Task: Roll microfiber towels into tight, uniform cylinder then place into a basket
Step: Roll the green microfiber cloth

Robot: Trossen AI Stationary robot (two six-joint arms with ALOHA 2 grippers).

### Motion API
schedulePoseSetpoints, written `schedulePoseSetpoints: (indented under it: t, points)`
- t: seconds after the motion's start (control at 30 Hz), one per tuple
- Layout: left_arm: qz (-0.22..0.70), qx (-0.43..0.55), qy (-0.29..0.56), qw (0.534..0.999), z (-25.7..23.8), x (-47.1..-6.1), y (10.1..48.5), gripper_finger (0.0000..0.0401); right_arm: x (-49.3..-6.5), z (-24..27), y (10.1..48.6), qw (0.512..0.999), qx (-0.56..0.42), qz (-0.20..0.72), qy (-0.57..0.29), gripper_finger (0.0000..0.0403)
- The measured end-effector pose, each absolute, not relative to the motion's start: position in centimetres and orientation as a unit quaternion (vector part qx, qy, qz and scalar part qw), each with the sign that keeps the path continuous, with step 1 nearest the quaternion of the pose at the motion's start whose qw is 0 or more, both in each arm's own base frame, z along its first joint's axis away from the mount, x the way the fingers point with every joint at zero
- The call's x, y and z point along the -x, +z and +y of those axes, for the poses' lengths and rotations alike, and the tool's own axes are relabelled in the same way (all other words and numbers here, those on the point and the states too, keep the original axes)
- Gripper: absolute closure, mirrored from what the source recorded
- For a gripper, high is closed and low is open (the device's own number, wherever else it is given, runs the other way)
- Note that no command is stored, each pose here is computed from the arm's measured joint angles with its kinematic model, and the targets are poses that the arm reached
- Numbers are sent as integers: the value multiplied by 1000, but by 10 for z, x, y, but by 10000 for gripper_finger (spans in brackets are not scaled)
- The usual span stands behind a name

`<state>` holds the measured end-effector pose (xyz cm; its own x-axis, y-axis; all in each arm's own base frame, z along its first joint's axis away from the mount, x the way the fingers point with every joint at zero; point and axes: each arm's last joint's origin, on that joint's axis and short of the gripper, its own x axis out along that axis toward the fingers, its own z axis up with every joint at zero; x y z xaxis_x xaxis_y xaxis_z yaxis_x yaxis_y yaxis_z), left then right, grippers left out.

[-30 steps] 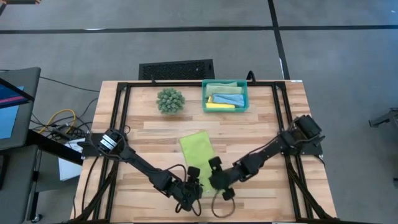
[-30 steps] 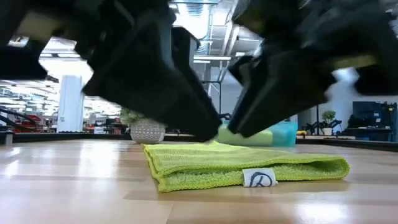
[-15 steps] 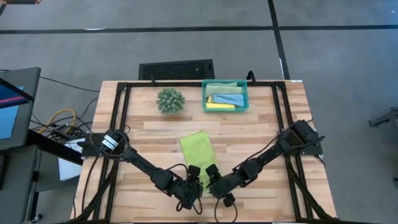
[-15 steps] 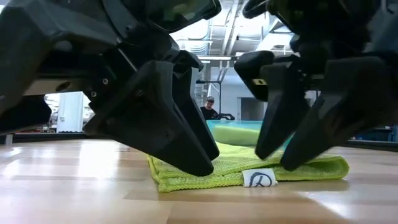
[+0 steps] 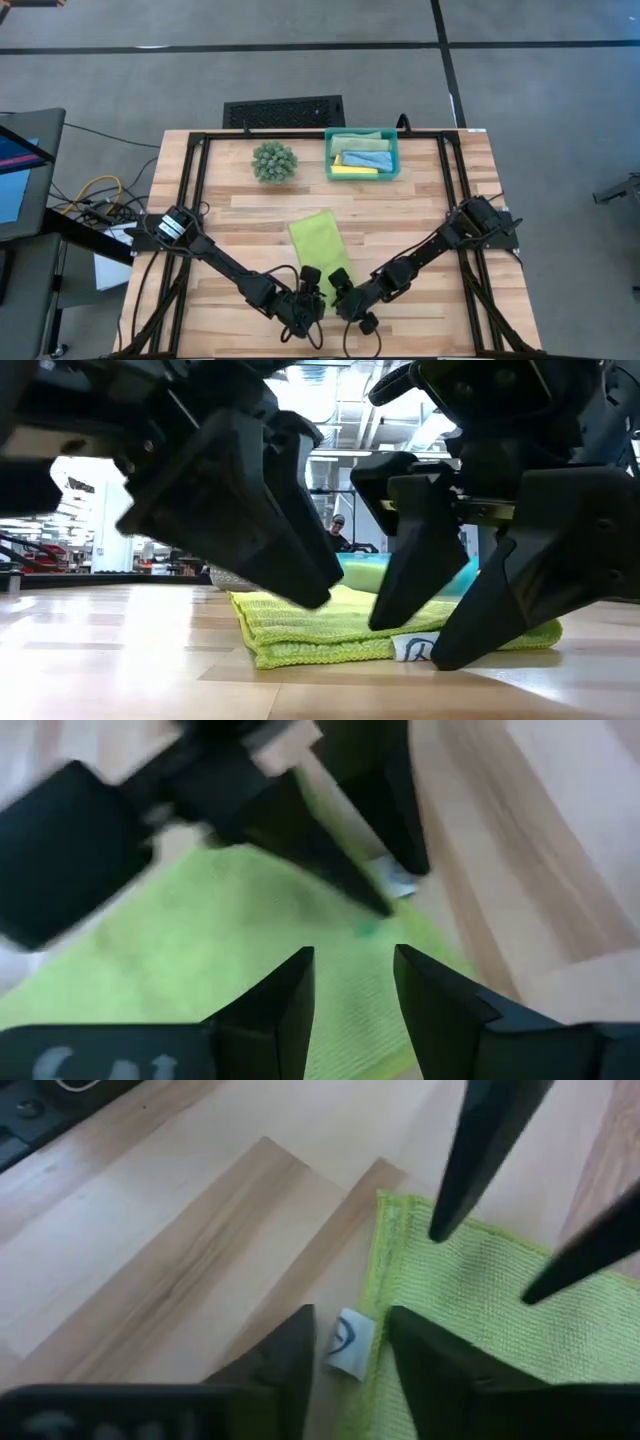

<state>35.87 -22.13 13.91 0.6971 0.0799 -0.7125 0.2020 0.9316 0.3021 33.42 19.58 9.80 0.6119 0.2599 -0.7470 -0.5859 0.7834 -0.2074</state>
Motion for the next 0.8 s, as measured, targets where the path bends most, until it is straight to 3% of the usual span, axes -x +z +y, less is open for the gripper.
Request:
schedulePoseSetpoints:
  t: [0.2,0.3,0.57,0.8]
  points:
    - [394,-192,-25,898,-218,-357,138,269,-334,194,96,868,219,376,239,361]
    - [401,-189,-18,896,-212,-356,133,269,-332,196,96,868,226,375,235,392]
    - [410,-179,-20,894,-204,-357,125,269,-326,194,114,872,209,376,234,376]
    - [407,-183,-30,894,-205,-357,125,269,-331,189,128,865,111,369,320,395]
